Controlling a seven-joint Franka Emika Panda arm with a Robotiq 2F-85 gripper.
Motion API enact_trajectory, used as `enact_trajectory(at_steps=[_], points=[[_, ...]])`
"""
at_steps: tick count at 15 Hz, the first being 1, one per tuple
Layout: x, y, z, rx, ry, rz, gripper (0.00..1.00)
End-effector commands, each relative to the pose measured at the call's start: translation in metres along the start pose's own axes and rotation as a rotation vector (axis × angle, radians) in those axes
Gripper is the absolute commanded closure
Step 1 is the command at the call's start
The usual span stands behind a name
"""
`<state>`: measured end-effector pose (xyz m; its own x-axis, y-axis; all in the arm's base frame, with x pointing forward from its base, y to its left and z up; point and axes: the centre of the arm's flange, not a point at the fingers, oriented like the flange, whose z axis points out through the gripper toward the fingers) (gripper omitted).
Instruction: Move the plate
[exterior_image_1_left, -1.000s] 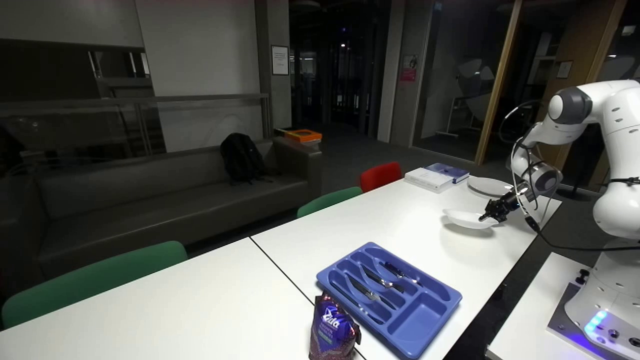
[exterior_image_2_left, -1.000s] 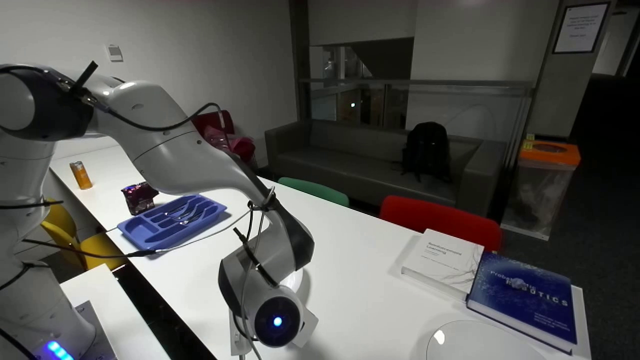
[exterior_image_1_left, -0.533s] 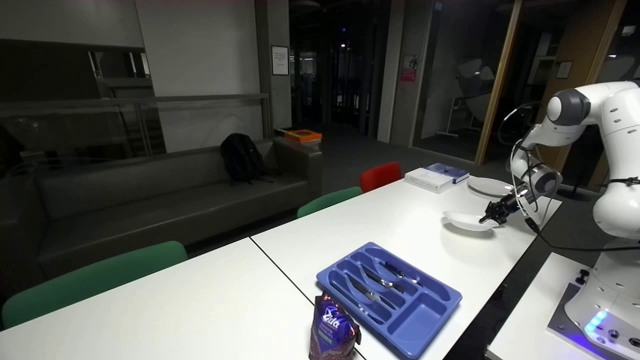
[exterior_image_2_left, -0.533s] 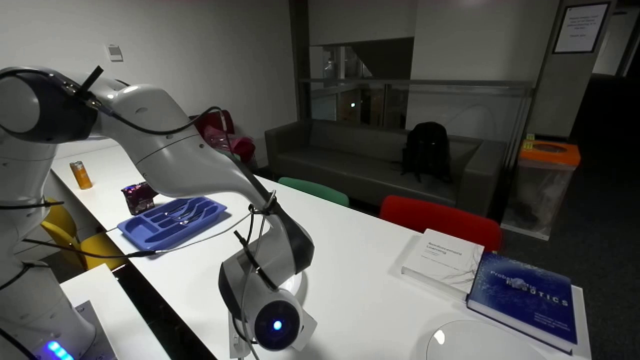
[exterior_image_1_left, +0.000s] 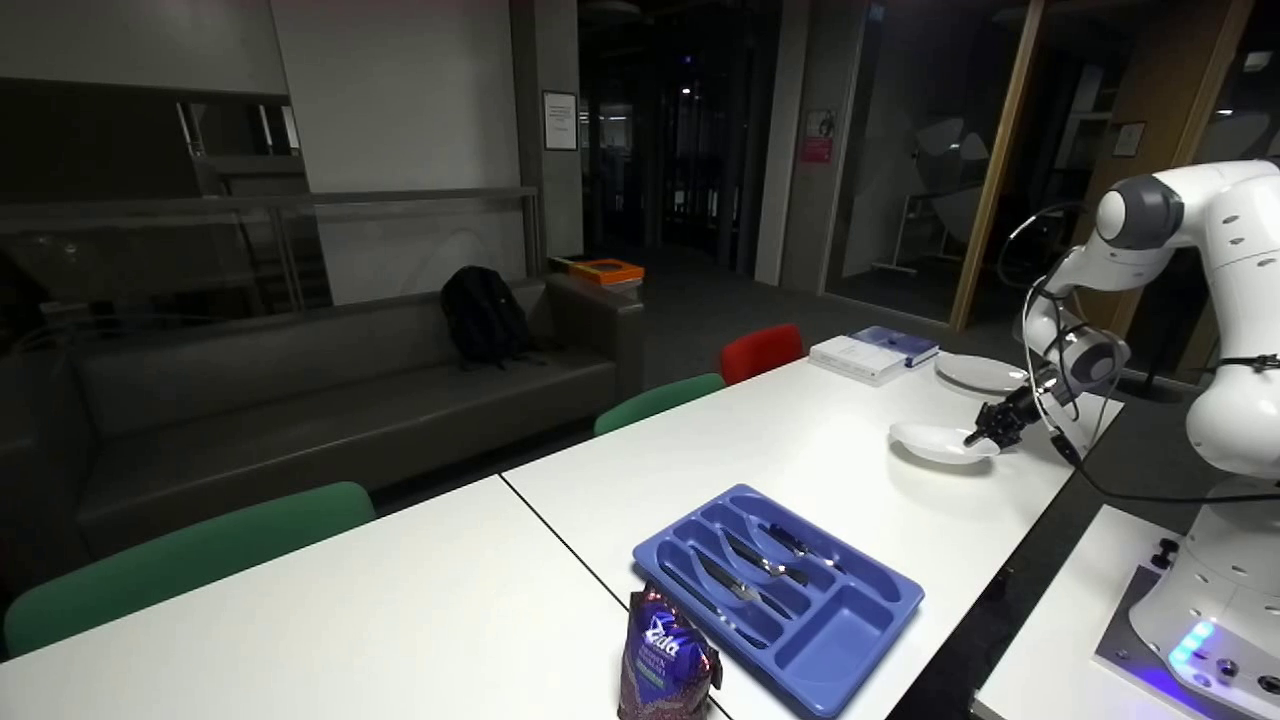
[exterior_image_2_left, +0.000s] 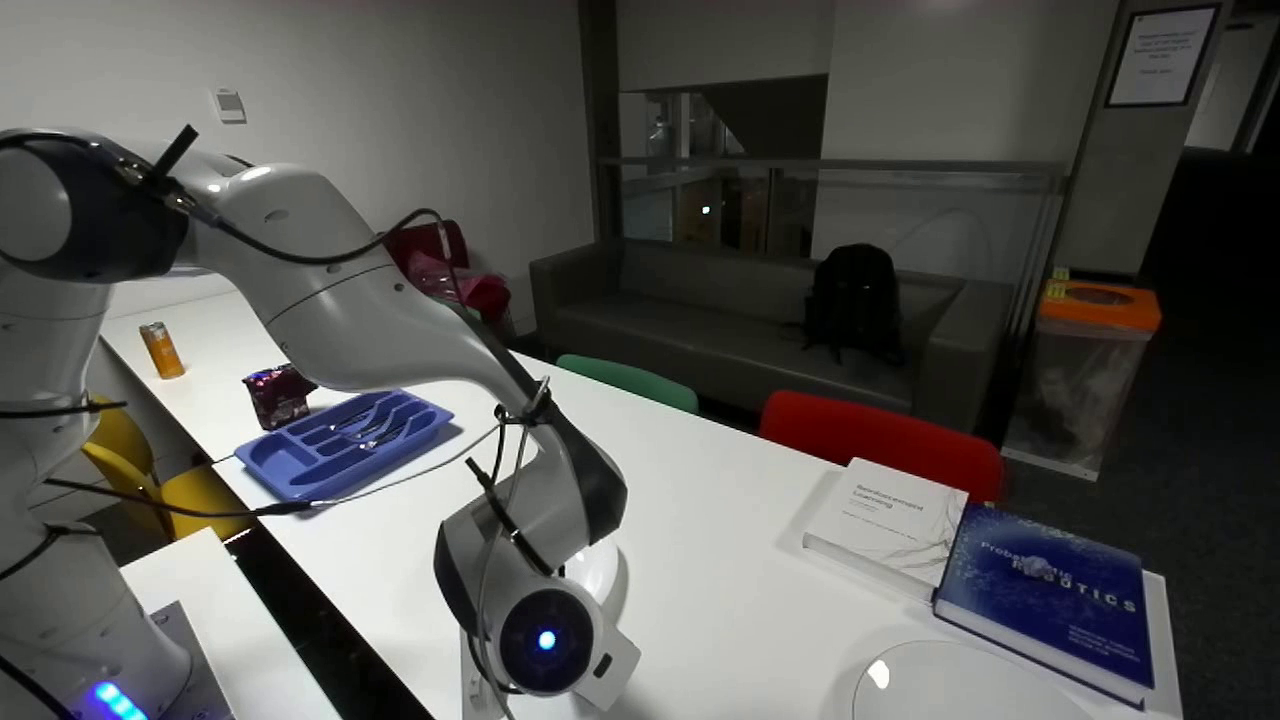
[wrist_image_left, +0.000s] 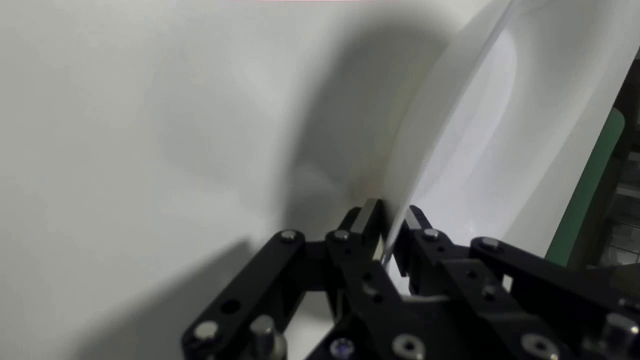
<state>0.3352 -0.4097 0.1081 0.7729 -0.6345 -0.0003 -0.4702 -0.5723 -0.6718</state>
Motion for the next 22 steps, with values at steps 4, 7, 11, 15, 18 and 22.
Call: enact_trajectory(at_steps=[4,7,11,15,18,22], points=[[0.002,-0.030,-0.028,-0.061,0.086,-0.023,0.97],[0.009,-0.043,-0.037,-0.046,0.128,-0.049,0.97],[0.022,-0.064,-0.045,-0.019,0.191,-0.053,0.97],[0.042,-0.092,-0.041,-0.006,0.251,-0.041,0.97],[0.055,-0.112,-0.030,-0.031,0.245,-0.065,0.97],[0.066,-0.140,-0.014,-0.069,0.207,-0.124,0.97]])
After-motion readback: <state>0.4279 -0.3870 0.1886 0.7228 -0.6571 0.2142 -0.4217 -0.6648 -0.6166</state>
